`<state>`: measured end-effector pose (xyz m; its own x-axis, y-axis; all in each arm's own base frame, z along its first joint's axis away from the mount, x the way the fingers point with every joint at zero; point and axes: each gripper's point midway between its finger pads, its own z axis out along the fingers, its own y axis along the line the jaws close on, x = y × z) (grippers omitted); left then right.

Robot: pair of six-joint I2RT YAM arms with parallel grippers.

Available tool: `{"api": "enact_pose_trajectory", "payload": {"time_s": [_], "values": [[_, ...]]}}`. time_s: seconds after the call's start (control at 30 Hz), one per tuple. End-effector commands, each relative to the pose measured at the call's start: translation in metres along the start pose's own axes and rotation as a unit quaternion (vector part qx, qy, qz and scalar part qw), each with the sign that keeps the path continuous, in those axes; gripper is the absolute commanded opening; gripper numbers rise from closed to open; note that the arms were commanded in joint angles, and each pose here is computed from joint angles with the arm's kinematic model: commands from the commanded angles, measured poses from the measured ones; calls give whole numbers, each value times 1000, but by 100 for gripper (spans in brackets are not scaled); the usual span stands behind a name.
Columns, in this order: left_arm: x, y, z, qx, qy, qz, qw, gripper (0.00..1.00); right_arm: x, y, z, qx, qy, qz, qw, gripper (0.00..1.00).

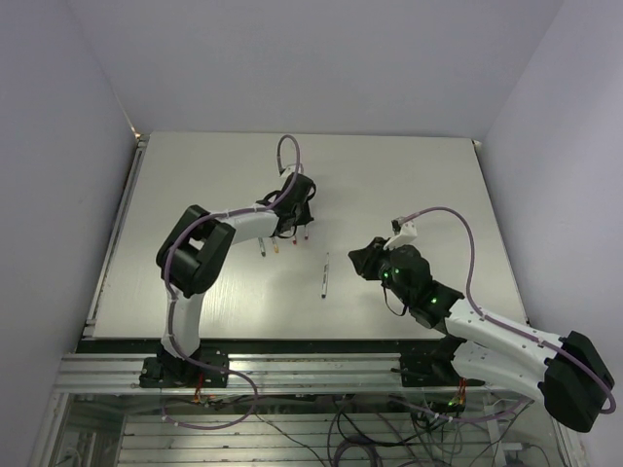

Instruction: Insert the pens into the pen caps

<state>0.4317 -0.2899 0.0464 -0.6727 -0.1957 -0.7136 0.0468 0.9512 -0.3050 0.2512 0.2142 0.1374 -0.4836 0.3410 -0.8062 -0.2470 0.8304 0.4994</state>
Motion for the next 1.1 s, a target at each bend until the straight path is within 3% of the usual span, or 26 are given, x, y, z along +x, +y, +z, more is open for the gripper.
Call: {"api": "enact_pose_trajectory", "payload": {"time_s": [0.0, 0.4, 0.73, 0.87, 1.0, 1.07], "values": [[-4, 7, 7, -24, 6, -14, 1000, 18, -6, -3, -3, 9, -13, -5, 1000, 21], [0, 16, 8, -48, 14, -32, 998, 39, -8, -5, -2, 15, -15, -8, 1000, 21], [-48, -11, -24, 5, -39, -33, 999, 41, -19, -13, -2, 46, -38, -3, 998, 24], [-58, -23, -42, 39, -51, -28, 998, 41, -32, -22, -4, 74, -68, 25, 995, 38], [-50, -30, -63, 56, -54, 1, 997, 41, -52, -39, -6, 102, -95, 60, 988, 60], [-39, -33, -72, 63, -47, 20, 997, 41, -61, -52, -7, 120, -108, 71, 984, 62]]}}
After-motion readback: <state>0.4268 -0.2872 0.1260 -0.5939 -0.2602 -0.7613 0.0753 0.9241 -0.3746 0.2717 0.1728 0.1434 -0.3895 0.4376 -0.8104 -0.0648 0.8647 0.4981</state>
